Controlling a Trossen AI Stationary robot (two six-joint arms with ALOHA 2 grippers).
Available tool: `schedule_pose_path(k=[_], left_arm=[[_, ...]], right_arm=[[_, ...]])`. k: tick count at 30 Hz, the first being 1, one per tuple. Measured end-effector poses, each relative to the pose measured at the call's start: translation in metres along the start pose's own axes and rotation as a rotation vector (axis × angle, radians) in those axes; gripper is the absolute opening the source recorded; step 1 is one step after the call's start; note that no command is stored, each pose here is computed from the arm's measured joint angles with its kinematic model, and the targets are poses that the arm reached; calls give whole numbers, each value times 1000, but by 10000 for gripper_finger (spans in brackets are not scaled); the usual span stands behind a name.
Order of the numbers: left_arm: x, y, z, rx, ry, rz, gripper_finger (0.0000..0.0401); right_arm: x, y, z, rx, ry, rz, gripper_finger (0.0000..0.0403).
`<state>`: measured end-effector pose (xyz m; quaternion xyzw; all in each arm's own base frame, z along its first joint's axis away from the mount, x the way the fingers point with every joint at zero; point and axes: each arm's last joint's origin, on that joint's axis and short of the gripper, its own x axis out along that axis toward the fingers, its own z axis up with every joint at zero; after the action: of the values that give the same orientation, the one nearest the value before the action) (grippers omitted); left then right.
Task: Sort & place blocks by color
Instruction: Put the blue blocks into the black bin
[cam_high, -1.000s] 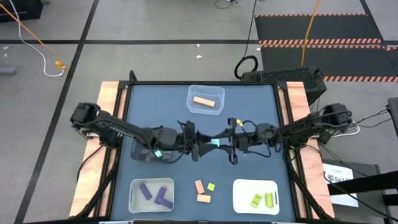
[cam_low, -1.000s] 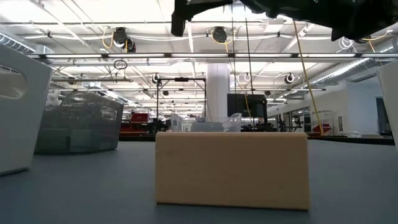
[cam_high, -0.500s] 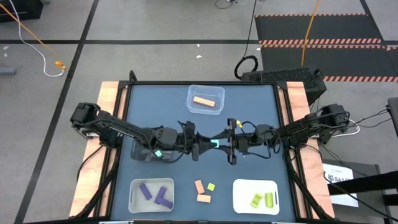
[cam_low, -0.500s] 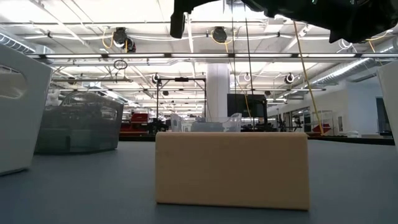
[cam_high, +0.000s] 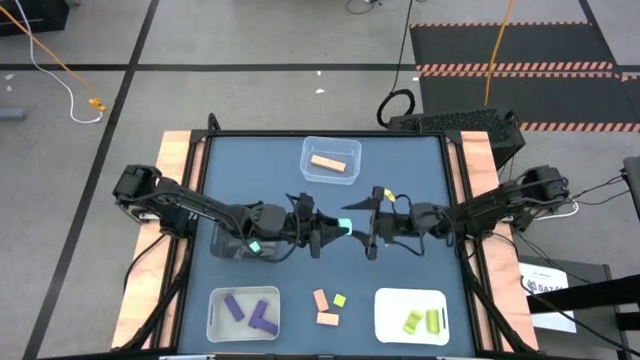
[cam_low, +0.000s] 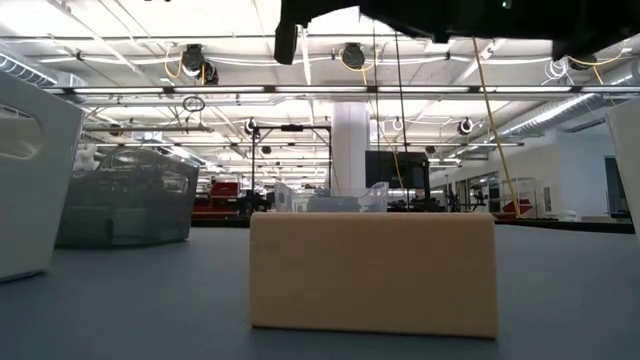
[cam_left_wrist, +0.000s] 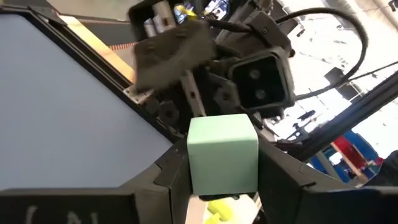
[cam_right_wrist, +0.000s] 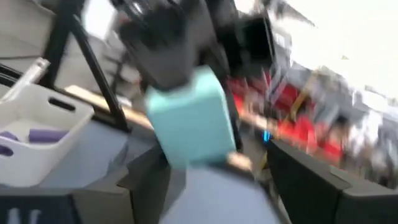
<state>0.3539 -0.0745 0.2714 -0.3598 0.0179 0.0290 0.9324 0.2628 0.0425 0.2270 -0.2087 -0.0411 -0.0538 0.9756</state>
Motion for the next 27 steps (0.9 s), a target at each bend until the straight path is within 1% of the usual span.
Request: schedule_pose_path(k=[2,7,9,10,13,15,18,22,26,27], left_arm=[[0,0,0,14,4,-6,148],[1,4,5,61,-6,4,137],[2,7,6,78,-3,24,137],[1,10,6,84,13,43,137],[-2,21,4,83,104,145,139],[-6,29,4,54,159,225,145],[-17,36,3,12,244,337,145],[-46,36,8,-54,360,482,137],[-85,31,15,-120,450,634,137],[-95,31,14,-140,473,689,139]], right_arm=[[-4,0,0,74,70,-2,264],[-16,4,-8,269,255,54,269],[-20,6,-11,344,324,72,269],[-22,8,-13,382,361,99,269],[-28,16,-19,487,453,227,269],[-30,19,-21,554,491,307,269],[-32,23,-21,600,516,388,269],[-31,24,-18,595,485,381,269],[-29,23,-16,625,453,373,269],[-28,23,-16,629,450,372,269]])
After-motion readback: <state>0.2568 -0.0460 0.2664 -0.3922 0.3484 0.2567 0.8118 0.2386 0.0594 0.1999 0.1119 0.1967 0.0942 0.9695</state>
